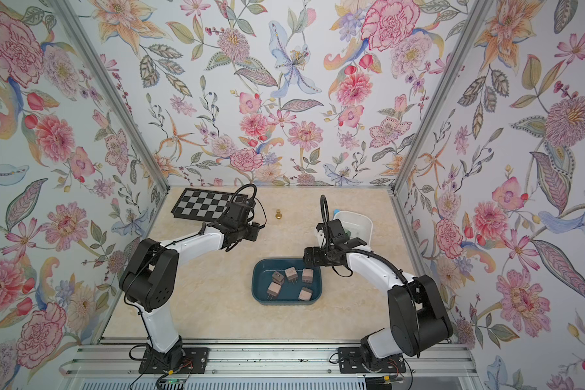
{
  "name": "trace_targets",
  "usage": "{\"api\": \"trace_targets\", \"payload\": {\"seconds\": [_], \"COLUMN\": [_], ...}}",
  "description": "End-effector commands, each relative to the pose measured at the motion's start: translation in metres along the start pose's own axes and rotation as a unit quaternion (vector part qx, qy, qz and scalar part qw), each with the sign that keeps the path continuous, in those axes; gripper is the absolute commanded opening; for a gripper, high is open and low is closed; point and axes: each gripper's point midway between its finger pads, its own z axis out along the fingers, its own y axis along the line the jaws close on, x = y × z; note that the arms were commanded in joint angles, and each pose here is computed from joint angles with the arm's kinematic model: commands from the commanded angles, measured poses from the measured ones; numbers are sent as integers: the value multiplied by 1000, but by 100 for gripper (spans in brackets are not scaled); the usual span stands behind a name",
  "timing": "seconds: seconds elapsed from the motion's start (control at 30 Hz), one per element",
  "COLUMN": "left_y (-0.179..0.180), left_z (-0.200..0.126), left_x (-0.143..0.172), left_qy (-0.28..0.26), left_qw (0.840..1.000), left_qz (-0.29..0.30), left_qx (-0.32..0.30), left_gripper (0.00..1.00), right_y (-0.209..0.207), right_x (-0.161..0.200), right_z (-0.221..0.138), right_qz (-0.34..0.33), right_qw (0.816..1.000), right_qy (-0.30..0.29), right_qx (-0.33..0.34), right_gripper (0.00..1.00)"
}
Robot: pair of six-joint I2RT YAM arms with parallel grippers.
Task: Place the plugs by color into the storage box
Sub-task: Pick up the plug from the center of the board, then place the plug in the storage box.
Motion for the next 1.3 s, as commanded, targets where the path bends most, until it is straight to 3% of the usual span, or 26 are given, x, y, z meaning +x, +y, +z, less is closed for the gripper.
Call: {"api": "trace_targets", "payload": {"seconds": [0.0,0.3,0.63,0.93,1.27], "left_y": [-18,-86,-160,-221,-222], "left_z": [-31,-91,-124,-114,-78], "left_x": [-1,19,78,146,188], "left_qy": [-9,-32,-16,42,79], "left_qw": [1000,998,994,988,987], "left_qz": [7,2,2,39,79], "left_qx": [2,54,108,142,113], "left_gripper": [44,45,44,44,45], "right_y": [4,4,5,1,-1], "right_x": [-7,-5,-2,4,12], "right_z": [-10,-19,-23,-22,-19], "right_qz": [2,7,7,7,9], "right_qw": [1000,999,999,1000,1000], "right_qy": [-20,-31,-34,-30,-20], "right_qx": [-1,-3,-6,-2,-3], "right_gripper": [94,94,94,94,94]}}
